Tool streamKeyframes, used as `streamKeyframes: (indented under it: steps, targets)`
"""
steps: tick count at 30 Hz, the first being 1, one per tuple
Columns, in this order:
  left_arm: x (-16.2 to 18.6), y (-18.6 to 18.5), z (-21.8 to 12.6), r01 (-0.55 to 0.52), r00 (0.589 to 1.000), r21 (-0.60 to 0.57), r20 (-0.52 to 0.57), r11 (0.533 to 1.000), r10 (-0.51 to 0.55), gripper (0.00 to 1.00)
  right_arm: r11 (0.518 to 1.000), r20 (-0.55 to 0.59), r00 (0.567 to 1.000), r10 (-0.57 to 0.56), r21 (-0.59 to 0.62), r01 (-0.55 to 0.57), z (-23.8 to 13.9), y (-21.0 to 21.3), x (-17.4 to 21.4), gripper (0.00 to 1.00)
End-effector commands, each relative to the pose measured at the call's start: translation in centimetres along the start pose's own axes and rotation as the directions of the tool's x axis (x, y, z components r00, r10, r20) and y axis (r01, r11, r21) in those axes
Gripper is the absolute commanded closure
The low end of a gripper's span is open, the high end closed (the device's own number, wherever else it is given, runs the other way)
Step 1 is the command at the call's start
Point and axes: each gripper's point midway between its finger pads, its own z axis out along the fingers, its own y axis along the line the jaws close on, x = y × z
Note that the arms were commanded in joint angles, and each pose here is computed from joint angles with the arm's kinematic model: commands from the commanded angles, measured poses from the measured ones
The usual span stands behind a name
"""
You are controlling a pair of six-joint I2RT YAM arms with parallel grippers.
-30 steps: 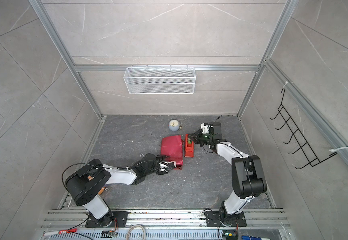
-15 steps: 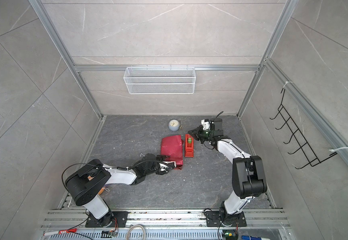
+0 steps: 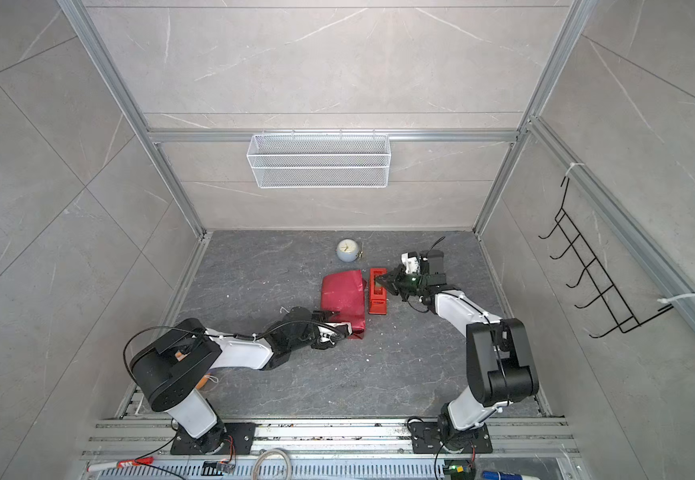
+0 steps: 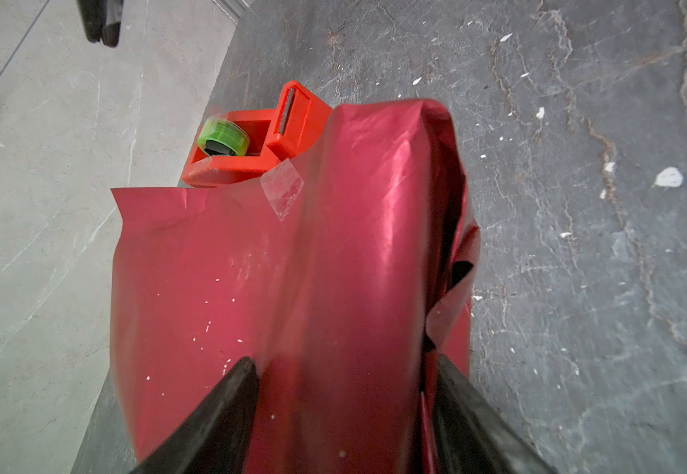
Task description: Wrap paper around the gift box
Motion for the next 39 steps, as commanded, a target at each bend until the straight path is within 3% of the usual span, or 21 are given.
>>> streamKeyframes:
  steps: [1, 19, 39]
  targets:
    - [3.5, -2.2, 0.2, 0.051, 0.992, 0.070, -0.120, 0.996, -0.043, 0.33, 0.999, -0.010, 1.000, -0.024, -0.026, 0.024, -0.7, 0.5, 1.5, 1.00]
    - [3.5, -2.2, 0.2, 0.050, 0.992, 0.069, -0.121, 0.996, -0.041, 0.33, 0.999, -0.061, 0.997, 0.041, 0.028, -0.039, -0.6, -4.3, 6.2, 1.00]
    - [3.6, -2.2, 0.3, 0.053, 0.991, 0.071, -0.125, 0.996, -0.044, 0.33, 0.993, -0.085, 0.993, 0.084, 0.086, -0.076, 0.1, -8.2, 7.8, 1.00]
